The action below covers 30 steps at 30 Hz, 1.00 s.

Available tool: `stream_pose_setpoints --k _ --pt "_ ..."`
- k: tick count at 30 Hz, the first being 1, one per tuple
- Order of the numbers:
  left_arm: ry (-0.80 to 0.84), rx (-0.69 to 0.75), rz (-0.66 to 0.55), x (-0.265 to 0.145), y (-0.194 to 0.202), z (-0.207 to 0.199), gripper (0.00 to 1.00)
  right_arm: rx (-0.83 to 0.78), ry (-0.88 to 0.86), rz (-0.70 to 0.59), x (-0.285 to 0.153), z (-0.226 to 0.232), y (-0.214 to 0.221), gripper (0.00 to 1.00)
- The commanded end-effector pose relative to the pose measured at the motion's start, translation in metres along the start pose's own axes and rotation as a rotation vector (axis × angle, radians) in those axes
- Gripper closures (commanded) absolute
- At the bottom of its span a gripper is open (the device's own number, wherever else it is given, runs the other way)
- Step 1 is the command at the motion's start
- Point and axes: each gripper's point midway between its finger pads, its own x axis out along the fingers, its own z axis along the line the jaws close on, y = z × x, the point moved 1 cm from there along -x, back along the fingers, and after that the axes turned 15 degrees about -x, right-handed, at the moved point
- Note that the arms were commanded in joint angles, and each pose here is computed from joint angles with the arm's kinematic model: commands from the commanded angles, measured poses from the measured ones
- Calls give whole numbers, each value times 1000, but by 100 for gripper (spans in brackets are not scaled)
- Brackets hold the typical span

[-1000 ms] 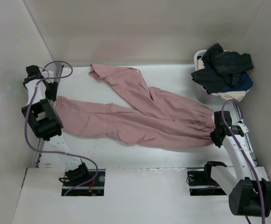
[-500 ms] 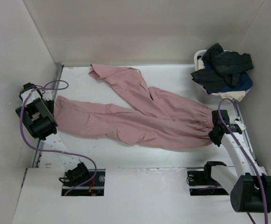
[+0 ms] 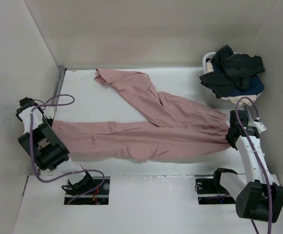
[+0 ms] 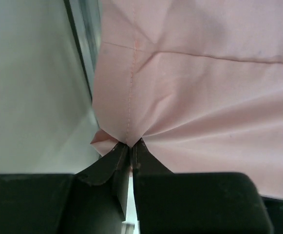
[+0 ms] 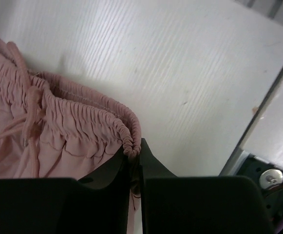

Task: Fold and stack the trousers
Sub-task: Flatten the trousers out, then fold the trousers

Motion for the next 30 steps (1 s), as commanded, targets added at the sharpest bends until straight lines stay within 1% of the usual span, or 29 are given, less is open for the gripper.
stream_pose_setpoints --k 1,3,4,5,6,8,9,10,11,12,13,14,15,16,17,18,20,21,23,25,27,30 --pt "-73 83 49 -6 26 5 91 -49 112 -55 -2 -31 -25 86" --pt "-72 72 26 -3 26 4 73 -56 100 -51 0 -31 -27 61" --pt "-67 70 15 -4 24 4 66 -56 96 -48 -1 -31 -28 48" --pt "-70 64 1 -6 21 5 59 -59 91 -50 -2 -30 -28 31" --pt "-83 53 -17 -8 15 9 57 -55 93 -55 -4 -32 -29 24" --pt "-122 35 -51 -18 6 22 53 -33 102 -96 -14 -38 -35 18" --pt "-148 25 -74 -26 -1 29 52 -17 108 -120 -20 -42 -38 14" --pt "-183 11 -102 -38 -8 39 52 3 117 -148 -27 -48 -43 0" --pt "-220 4 -137 -52 -18 48 52 20 122 -174 -33 -52 -47 0" --pt "-256 1 -197 -73 -32 54 52 42 124 -209 -41 -57 -53 0" --pt "-279 3 -277 -97 -50 55 50 55 108 -243 -48 -58 -59 0" --pt "-273 22 -380 -122 -75 44 47 67 90 -276 -55 -58 -64 0" --pt "-225 62 -481 -147 -102 23 45 74 61 -307 -61 -55 -70 0" --pt "-143 113 -566 -166 -128 -9 42 58 22 -333 -65 -48 -74 0" --pt "-35 168 -612 -178 -149 -47 40 32 -16 -356 -68 -39 -79 0" --pt "88 218 -612 -180 -166 -89 39 -6 -58 -369 -69 -27 -81 0" --pt "347 312 -552 -169 -190 -175 42 -94 -118 -376 -69 -2 -83 0" --pt "451 346 -528 -162 -202 -213 42 -127 -139 -385 -70 9 -86 0" --pt "578 380 -499 -143 -231 -276 43 -168 -181 -414 -74 28 -94 0" --pt "624 404 -497 -122 -257 -324 44 -207 -221 -457 -82 42 -102 0" --pt "593 424 -527 -103 -278 -348 44 -261 -267 -492 -90 57 -106 0" --pt "530 515 -588 -84 -289 -370 41 -315 -327 -498 -96 71 -101 0"
